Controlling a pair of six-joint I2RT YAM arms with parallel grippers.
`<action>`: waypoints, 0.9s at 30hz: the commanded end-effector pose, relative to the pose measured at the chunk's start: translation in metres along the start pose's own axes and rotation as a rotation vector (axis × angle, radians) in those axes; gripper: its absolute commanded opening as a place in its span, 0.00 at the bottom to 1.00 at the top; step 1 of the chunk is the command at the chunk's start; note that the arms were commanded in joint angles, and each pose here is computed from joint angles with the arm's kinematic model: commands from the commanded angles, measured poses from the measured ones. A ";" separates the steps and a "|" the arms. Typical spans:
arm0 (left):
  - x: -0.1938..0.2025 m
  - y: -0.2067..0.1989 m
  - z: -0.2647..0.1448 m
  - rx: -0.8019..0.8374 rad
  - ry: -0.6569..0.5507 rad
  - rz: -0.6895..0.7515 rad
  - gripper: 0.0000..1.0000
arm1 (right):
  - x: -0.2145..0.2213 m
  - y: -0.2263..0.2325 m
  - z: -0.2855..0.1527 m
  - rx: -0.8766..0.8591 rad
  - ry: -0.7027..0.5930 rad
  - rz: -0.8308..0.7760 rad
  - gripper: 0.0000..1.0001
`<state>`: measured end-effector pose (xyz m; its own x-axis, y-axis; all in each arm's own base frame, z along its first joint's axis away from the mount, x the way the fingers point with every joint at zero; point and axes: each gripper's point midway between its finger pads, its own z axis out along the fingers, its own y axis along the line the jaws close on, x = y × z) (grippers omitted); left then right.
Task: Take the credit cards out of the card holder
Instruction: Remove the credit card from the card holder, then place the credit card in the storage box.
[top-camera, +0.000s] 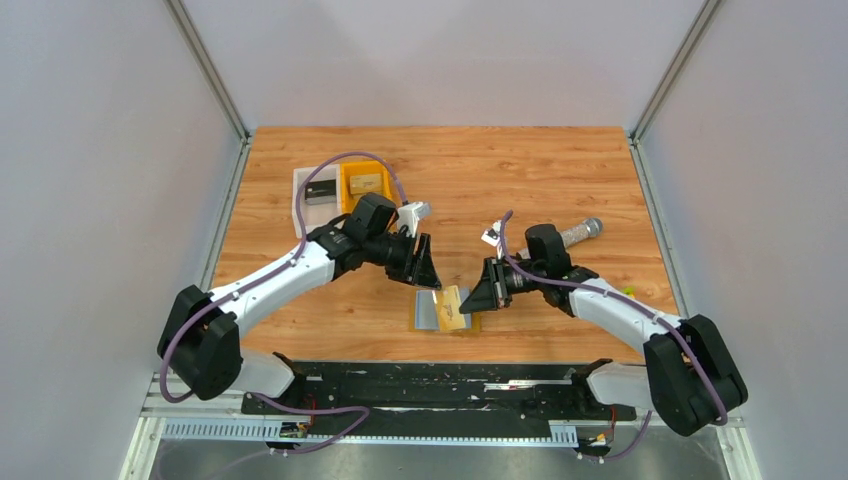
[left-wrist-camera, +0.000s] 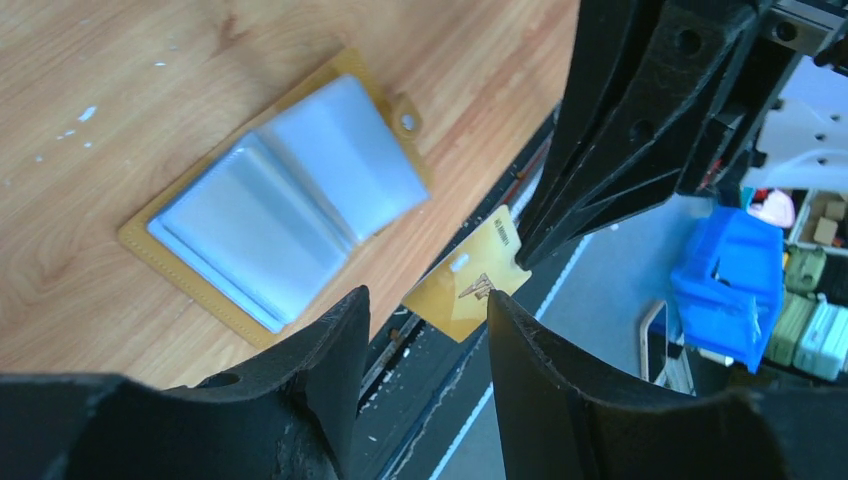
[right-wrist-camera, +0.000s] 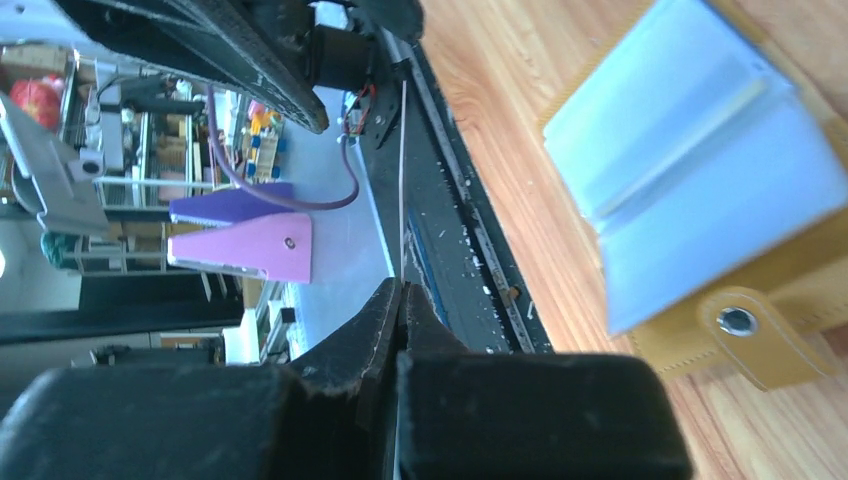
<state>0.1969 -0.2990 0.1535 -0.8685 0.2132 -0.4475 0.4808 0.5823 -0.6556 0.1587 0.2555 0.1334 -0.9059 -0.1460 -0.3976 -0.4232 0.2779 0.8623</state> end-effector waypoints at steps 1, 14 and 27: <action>-0.003 -0.034 -0.019 0.148 0.009 0.109 0.56 | 0.000 0.031 -0.001 -0.123 0.010 -0.160 0.00; 0.018 -0.053 -0.025 0.311 0.043 0.104 0.46 | 0.005 0.041 0.001 -0.153 0.031 -0.190 0.00; 0.020 -0.046 -0.015 0.307 0.056 0.062 0.00 | 0.005 0.039 0.003 -0.143 0.034 -0.180 0.00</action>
<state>0.1505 -0.3057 0.1750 -0.8475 0.3049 -0.4344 0.5217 0.3279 -0.7876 0.1345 0.2651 0.1567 -0.8537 -0.2174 -0.4733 -0.5076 0.1434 0.8496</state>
